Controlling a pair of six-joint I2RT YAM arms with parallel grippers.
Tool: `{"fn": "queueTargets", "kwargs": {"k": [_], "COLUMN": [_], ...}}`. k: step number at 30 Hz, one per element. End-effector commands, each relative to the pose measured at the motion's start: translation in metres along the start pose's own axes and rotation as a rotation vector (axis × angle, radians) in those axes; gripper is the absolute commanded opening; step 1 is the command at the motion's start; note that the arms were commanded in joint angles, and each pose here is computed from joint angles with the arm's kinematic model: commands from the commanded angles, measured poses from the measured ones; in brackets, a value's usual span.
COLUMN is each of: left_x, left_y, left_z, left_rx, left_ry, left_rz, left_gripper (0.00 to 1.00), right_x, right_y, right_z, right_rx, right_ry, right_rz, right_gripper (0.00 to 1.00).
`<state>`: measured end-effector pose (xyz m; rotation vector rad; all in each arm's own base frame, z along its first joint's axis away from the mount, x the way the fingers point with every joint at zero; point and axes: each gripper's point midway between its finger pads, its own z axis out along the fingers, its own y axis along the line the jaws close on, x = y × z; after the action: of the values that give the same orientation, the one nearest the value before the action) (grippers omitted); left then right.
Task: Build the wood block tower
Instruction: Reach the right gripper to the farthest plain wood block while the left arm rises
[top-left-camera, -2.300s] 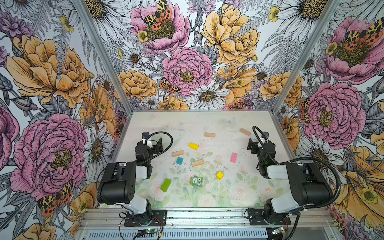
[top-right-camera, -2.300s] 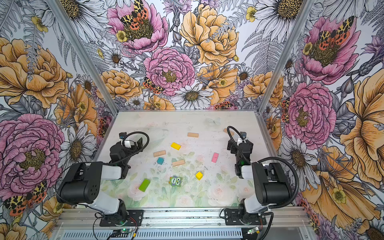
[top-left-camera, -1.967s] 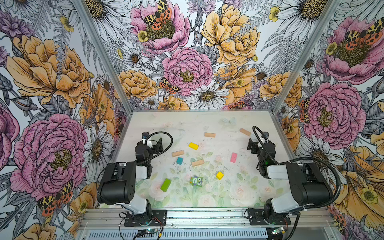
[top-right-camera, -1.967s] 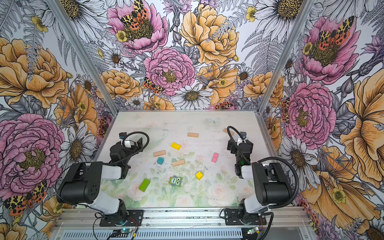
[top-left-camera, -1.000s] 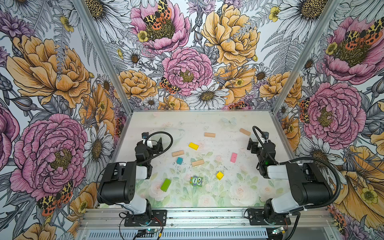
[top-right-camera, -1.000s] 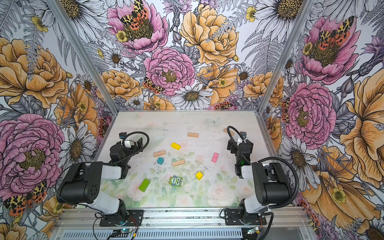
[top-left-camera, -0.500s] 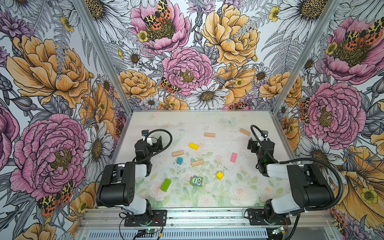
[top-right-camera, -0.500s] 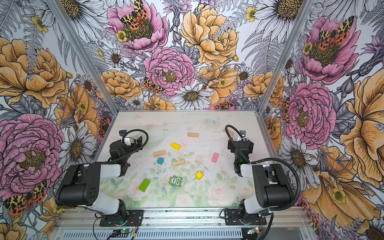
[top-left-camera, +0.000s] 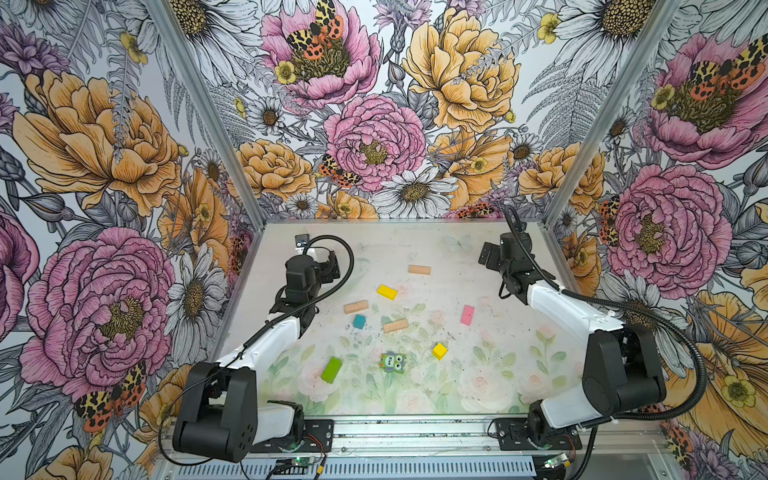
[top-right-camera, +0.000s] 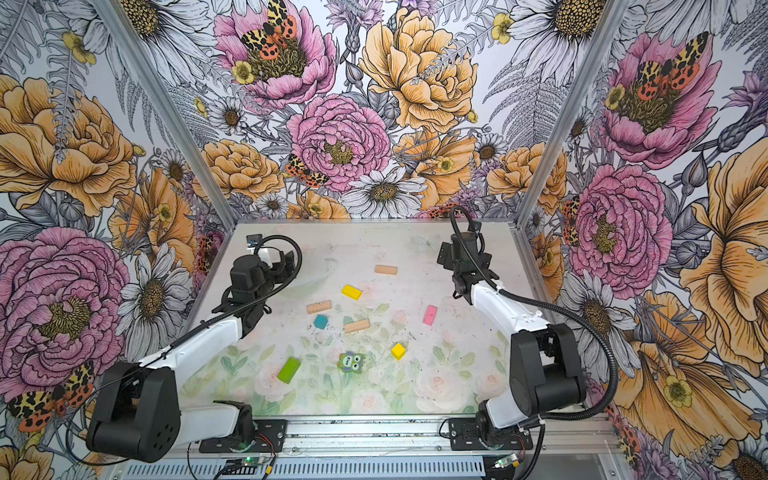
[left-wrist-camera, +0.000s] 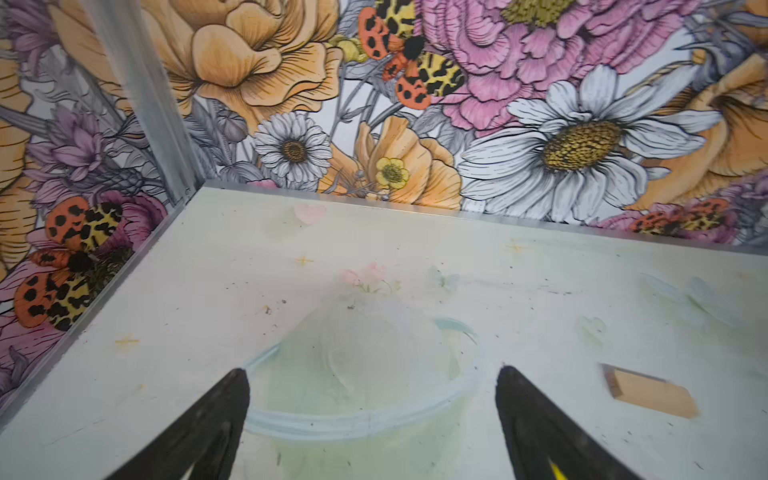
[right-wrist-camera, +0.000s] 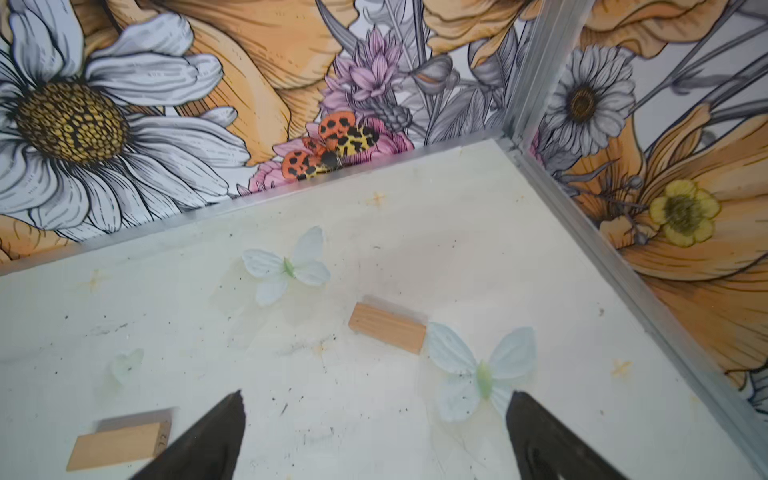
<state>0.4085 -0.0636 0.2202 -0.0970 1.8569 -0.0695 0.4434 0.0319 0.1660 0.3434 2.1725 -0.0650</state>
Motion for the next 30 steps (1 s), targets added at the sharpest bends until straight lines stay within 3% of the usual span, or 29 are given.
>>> {"fn": "queueTargets", "kwargs": {"k": [1,5,10,18,30], "left_x": [0.001,0.010,0.017,0.033,0.033], "left_y": [-0.031,-0.067,-0.085,-0.077,-0.055], "left_z": [-0.029,-0.054,-0.075,-0.102,-0.122], "left_rx": [-0.013,0.066,0.133,0.160,0.135], "left_ry": [0.037,0.060,0.101,0.099,0.066], "left_rz": [0.030,0.046,0.052,-0.018,-0.023], "left_gripper": [0.95,0.98,0.99,0.99,0.99], "right_x": [0.051,0.057,0.069,0.091,0.096], "right_y": [0.019,0.047,0.093,0.142,0.195], "right_z": [0.003,0.000,0.003,0.029,0.054], "right_rx": [0.018,0.013,-0.089,-0.121,-0.185], "right_ry": [0.225,0.274,0.348,0.395,0.431], "right_rz": [-0.053,-0.109,-0.056,-0.081,-0.125], "right_gripper": [1.00,1.00,1.00,1.00,1.00]}}
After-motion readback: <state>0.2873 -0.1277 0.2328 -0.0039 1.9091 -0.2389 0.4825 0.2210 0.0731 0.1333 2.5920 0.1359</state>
